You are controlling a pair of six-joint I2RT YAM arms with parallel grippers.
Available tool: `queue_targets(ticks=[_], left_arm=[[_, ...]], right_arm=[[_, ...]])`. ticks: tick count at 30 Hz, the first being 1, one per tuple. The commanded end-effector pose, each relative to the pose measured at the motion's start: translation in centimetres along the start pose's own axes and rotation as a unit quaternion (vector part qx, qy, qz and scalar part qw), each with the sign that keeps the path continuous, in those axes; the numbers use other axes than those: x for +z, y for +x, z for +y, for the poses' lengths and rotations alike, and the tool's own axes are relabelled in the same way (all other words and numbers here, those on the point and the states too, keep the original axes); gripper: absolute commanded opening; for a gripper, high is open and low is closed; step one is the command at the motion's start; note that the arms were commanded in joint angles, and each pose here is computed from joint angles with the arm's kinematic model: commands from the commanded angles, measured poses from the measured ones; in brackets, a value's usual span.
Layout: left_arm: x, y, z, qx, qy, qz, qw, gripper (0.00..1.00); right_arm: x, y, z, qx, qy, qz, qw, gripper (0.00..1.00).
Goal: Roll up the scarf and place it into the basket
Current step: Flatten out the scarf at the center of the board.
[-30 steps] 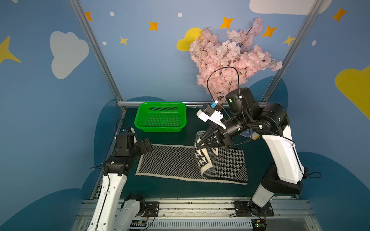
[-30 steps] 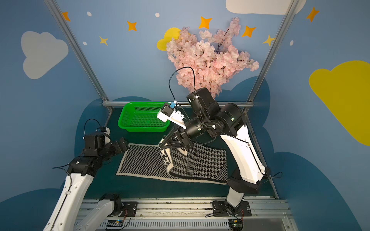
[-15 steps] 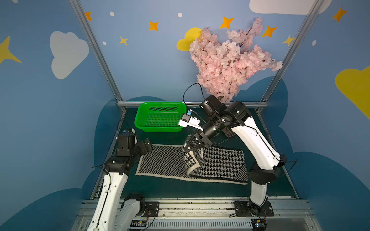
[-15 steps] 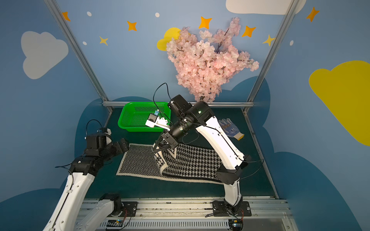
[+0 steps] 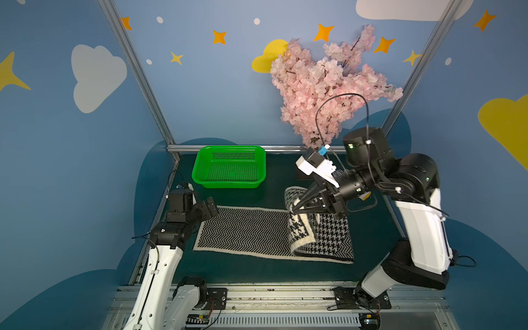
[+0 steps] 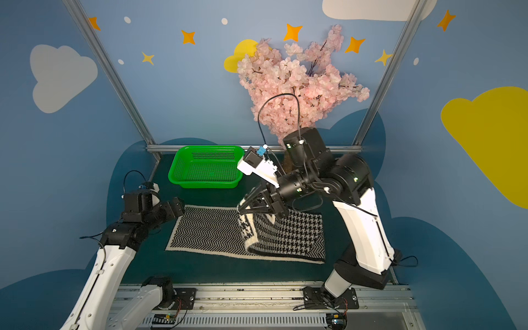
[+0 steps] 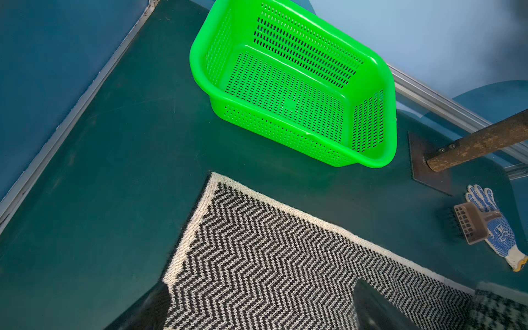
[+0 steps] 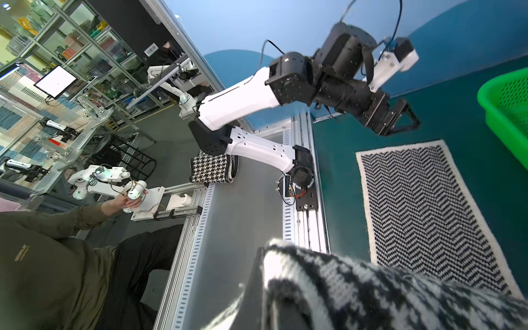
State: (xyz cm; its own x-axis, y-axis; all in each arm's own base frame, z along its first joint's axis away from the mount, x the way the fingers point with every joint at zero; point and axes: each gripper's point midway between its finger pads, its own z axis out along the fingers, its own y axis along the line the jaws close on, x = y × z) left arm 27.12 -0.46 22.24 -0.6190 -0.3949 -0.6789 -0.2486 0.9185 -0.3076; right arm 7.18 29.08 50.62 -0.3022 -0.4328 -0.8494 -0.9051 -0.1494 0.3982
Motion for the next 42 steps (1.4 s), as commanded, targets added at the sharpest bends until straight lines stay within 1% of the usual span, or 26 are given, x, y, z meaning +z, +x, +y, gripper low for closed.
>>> queue_targets(ticks=[1,5,9,14,17,23,31,42], left_arm=[[0.3,0.3,0.1,-0.006,0.002,0.004,1.000,1.00],[0.2,0.4,0.2,-0.005,0.000,0.002,1.000,1.00],[0.2,0.5,0.3,-0.001,0.000,0.003,1.000,1.00],[0.3,0.4,0.3,0.003,0.000,-0.001,1.000,1.00],[0.5,0.5,0.2,0.005,0.002,0.001,1.000,1.00],[0.5,0.1,0.2,0.007,0.002,-0.007,1.000,1.00],[0.4,0.1,0.2,0.008,0.003,-0.008,1.000,1.00],[0.2,-0.2,0.4,0.007,-0.003,-0.016,1.000,1.00]], right_arm=[[0.0,-0.6,-0.6,0.007,-0.002,-0.010,1.000,0.00],[0.7,-1.0,-2.0,0.019,-0.012,-0.009,1.000,0.01],[2.7,-0.9,-5.1,0.045,-0.013,0.006,0.999,0.02],[4.9,-1.5,-8.9,0.071,-0.011,0.002,0.997,0.02],[6.6,-1.3,-11.0,0.092,-0.017,0.012,0.996,0.01],[11.1,0.6,-14.6,0.135,-0.041,0.046,0.989,0.01],[17.6,4.1,-17.7,0.175,-0.071,0.099,0.977,0.00],[23.2,7.6,-20.4,0.219,-0.119,0.135,0.959,0.01]])
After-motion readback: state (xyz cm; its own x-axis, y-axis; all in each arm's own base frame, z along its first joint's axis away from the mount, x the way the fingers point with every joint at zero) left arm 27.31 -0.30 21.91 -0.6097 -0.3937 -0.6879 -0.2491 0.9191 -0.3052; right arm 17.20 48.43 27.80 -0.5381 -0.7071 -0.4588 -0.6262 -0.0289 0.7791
